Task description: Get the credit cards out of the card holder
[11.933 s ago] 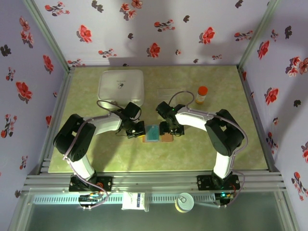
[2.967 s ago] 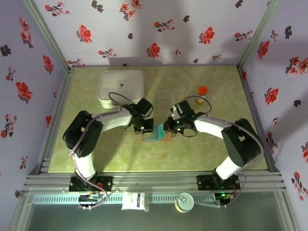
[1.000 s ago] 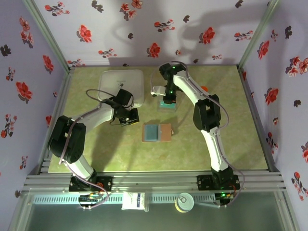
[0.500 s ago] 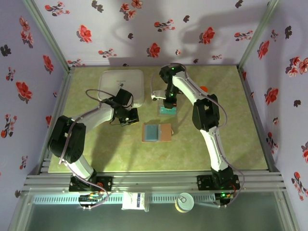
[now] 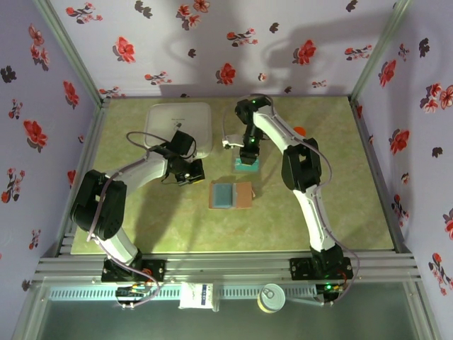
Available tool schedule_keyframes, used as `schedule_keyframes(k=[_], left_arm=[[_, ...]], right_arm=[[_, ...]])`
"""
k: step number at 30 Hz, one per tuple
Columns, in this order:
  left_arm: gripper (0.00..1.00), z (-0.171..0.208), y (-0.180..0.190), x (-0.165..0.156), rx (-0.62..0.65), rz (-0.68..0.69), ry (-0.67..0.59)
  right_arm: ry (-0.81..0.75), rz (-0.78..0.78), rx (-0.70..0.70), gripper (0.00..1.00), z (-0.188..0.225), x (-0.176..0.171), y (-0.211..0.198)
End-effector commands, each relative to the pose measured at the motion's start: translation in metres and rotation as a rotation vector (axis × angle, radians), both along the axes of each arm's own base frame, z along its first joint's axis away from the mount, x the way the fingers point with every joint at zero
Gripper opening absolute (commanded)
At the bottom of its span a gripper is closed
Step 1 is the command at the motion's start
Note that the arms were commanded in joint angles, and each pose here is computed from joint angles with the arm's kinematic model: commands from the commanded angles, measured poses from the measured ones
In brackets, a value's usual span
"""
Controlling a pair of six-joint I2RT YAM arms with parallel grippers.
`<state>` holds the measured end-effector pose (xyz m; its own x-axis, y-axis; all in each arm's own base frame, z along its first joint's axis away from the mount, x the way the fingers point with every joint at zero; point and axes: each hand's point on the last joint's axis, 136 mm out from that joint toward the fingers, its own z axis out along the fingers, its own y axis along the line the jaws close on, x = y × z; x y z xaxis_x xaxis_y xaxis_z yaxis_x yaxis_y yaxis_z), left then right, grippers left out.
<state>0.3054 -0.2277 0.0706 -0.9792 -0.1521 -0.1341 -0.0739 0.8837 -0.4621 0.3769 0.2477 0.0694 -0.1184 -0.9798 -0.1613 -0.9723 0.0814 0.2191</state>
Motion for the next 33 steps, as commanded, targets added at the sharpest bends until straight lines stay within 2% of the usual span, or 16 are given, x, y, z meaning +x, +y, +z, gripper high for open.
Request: schedule_keyframes(k=[1, 8, 12, 16, 21, 24, 29, 33], left_arm=[[0.04, 0.002, 0.0, 0.001, -0.002, -0.012, 0.009], [0.04, 0.002, -0.003, -0.001, -0.022, -0.017, 0.013], [0.04, 0.002, -0.008, -0.005, -0.031, -0.027, 0.006], [0.04, 0.001, -0.011, -0.008, -0.039, -0.031, 0.005], [0.05, 0.002, -0.015, -0.012, -0.048, -0.035, -0.009], [0.04, 0.001, -0.015, -0.015, -0.046, -0.037, -0.011], [0.04, -0.006, -0.013, -0.022, -0.045, -0.032, -0.002], [0.04, -0.013, -0.015, -0.026, -0.044, -0.035, 0.01]], right_arm=[[-0.109, -0.079, 0.015, 0.31, 0.038, 0.013, -0.005], [-0.257, -0.25, 0.058, 0.31, 0.063, 0.025, -0.006], [-0.353, -0.486, 0.152, 0.37, 0.075, 0.039, -0.003], [-0.391, -0.758, 0.277, 0.37, 0.091, 0.04, 0.0], [-0.328, -1.088, 0.395, 0.33, 0.094, 0.021, 0.0], [-0.277, -1.207, 0.452, 0.3, 0.094, 0.0, 0.005], [-0.172, -1.311, 0.514, 0.27, 0.09, -0.039, 0.02], [-0.084, -1.366, 0.468, 0.25, 0.077, -0.067, 0.028]])
